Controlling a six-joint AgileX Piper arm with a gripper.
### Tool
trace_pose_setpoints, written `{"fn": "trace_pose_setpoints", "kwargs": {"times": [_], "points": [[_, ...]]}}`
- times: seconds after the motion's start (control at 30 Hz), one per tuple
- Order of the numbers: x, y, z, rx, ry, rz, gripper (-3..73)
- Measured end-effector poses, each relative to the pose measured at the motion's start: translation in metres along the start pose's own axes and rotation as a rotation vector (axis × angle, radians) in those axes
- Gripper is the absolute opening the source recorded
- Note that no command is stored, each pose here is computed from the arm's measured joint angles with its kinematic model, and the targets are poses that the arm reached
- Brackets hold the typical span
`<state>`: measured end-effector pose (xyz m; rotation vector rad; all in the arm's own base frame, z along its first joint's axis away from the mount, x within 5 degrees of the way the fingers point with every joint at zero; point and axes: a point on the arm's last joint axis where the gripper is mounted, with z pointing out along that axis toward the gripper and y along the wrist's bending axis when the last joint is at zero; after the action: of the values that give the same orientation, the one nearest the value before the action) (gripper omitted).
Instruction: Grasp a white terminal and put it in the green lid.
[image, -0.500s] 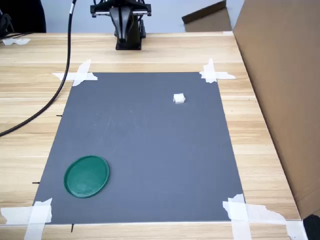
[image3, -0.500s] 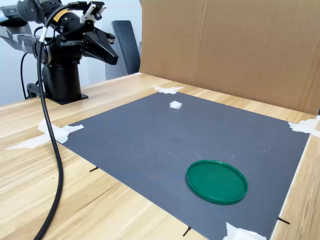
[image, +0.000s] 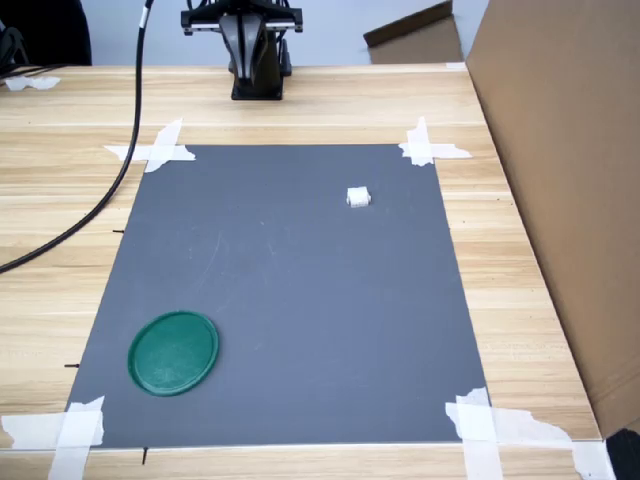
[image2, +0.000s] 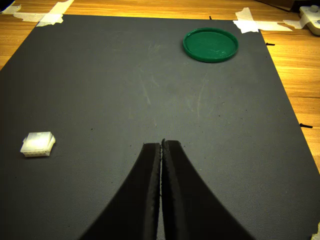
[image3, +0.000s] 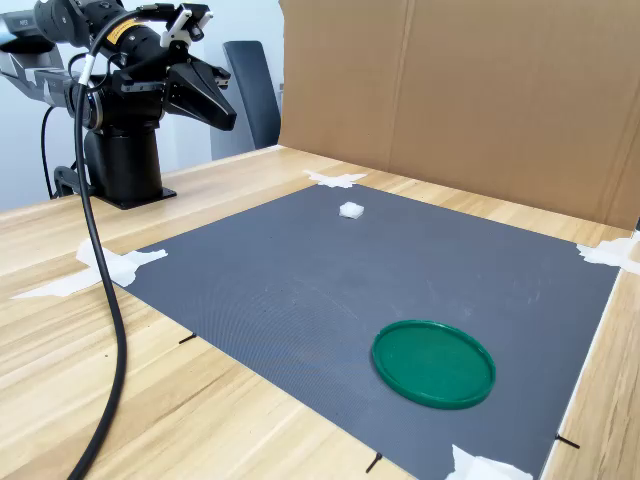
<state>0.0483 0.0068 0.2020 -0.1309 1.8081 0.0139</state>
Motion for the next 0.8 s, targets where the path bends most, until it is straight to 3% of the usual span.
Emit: {"fn": "trace_pose_setpoints", "kwargs": {"times": [0.53,0.8], "points": [[-0.017,0.000,0.005,-0.036,0.095,-0.144,-2.8],[-0.051,0.017,0.010,-0.286,0.165,-0.287,-2.8]]}}
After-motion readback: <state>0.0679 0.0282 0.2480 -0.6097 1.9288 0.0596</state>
